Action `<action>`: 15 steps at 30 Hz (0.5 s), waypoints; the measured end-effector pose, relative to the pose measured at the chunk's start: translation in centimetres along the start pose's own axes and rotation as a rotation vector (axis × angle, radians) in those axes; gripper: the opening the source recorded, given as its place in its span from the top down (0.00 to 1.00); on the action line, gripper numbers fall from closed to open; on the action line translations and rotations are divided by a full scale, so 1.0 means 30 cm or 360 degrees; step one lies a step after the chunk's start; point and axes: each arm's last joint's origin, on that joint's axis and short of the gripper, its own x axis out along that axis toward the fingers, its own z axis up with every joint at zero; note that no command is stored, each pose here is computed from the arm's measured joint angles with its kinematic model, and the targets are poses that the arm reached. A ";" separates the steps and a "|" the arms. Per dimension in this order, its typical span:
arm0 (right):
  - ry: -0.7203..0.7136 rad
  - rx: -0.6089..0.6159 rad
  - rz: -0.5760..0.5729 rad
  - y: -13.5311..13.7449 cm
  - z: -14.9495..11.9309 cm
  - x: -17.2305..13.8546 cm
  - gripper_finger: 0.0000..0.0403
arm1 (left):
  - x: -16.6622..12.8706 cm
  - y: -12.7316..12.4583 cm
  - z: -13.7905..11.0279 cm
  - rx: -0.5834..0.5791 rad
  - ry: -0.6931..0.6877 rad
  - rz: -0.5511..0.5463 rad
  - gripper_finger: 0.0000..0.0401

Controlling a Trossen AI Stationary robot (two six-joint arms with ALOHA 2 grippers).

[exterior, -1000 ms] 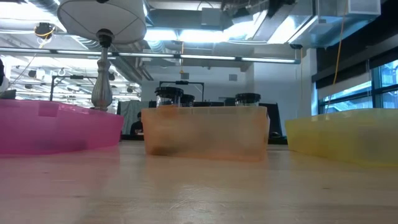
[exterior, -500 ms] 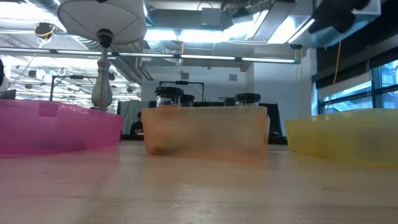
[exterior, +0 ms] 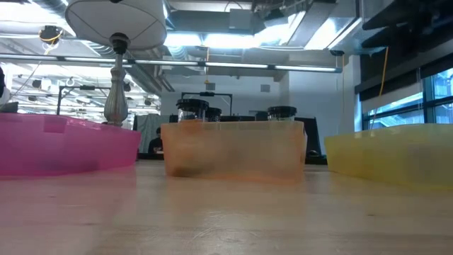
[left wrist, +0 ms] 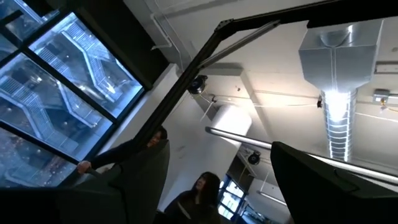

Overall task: Pick & Place Office items
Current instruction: Return to Home Position

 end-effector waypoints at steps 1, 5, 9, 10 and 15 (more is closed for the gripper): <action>-0.0019 0.0030 0.0018 -0.004 -0.008 -0.001 0.39 | 0.000 0.000 0.000 0.0013 0.0000 0.0000 0.31; -0.0052 0.0069 0.0051 -0.019 -0.051 0.007 0.39 | 0.000 0.002 -0.001 0.0054 0.0000 0.0014 0.31; -0.0125 0.0152 0.0084 -0.021 -0.098 0.037 0.39 | 0.000 0.013 -0.004 0.0075 -0.0021 0.0094 0.31; -0.0146 0.0171 0.0096 -0.020 -0.111 0.047 0.39 | -0.001 0.017 -0.006 0.0078 -0.0019 0.0116 0.31; -0.0176 0.0214 0.0200 -0.013 -0.162 0.085 0.39 | -0.003 0.036 -0.015 0.0053 -0.0011 0.0240 0.31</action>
